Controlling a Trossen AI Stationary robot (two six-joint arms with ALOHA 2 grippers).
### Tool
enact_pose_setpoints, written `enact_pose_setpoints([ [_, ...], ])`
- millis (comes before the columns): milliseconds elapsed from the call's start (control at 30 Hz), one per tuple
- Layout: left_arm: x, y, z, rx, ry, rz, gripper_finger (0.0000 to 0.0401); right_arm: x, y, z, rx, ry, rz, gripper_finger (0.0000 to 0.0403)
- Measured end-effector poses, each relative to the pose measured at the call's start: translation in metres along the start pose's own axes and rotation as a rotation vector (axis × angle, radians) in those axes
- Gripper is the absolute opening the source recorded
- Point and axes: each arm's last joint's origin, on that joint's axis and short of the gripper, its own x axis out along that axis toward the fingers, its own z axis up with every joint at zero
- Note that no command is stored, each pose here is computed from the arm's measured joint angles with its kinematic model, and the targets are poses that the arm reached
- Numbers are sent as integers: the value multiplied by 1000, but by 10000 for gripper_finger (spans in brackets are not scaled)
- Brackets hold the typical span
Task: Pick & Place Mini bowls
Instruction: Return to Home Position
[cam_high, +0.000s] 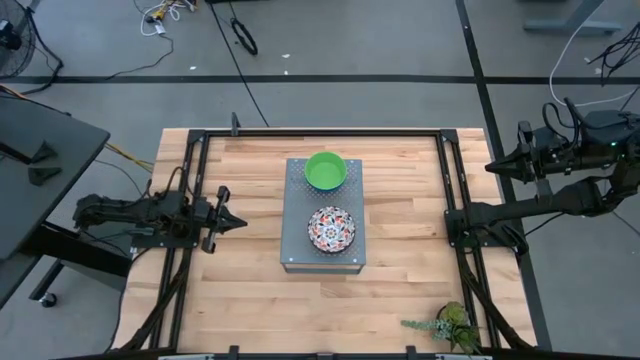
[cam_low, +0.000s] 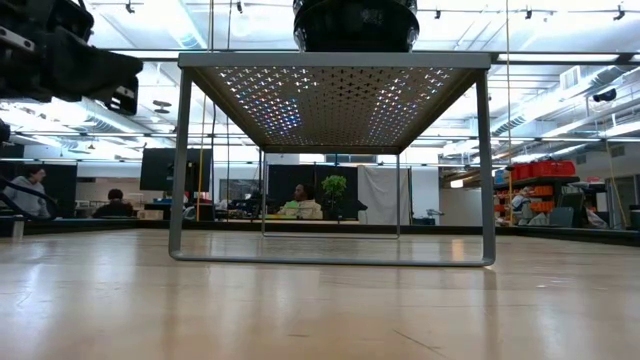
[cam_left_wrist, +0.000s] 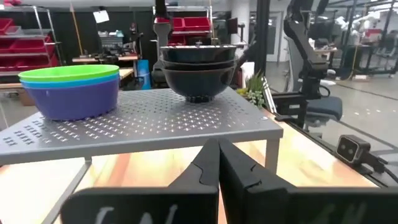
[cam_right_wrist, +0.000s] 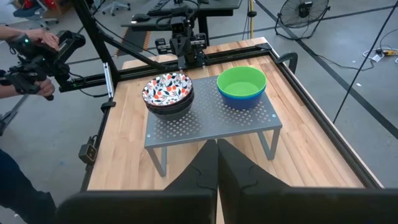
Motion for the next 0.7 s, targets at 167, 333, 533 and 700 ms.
enact_pose_setpoints([
  [167,0,0,-1,-2,7,21,0,0,0,0,0,0,0,3],
  [333,0,1,-1,-10,13,25,1,0,0,0,0,0,0,3],
  [533,0,1,-3,-33,27,27,20,0,0,0,0,0,0,3],
  [700,0,1,-1,-32,5,24,32,0,0,0,0,0,0,3],
])
